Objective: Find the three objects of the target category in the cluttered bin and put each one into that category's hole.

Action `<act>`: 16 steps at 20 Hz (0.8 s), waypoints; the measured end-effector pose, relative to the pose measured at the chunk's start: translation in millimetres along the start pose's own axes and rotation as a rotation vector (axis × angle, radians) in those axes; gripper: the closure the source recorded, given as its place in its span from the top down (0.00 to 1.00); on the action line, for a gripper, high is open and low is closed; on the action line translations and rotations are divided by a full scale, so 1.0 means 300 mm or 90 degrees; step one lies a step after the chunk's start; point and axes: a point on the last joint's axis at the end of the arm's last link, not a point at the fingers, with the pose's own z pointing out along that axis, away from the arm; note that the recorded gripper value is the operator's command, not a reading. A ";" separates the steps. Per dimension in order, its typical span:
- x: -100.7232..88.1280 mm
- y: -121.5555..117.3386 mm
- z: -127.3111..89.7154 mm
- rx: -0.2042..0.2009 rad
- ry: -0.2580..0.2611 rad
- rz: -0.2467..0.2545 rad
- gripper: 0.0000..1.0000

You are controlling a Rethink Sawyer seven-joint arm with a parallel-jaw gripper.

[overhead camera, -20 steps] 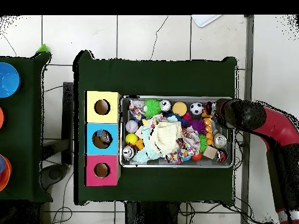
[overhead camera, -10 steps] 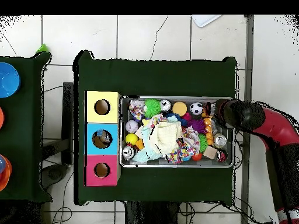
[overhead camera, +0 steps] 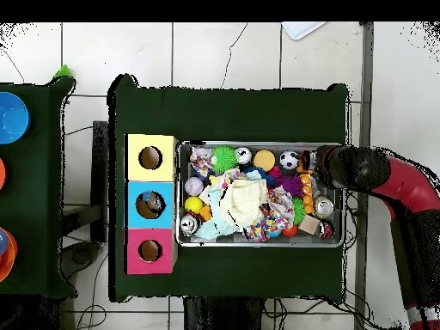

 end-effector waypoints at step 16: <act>-0.024 -0.049 0.056 -0.014 0.007 -0.001 1.00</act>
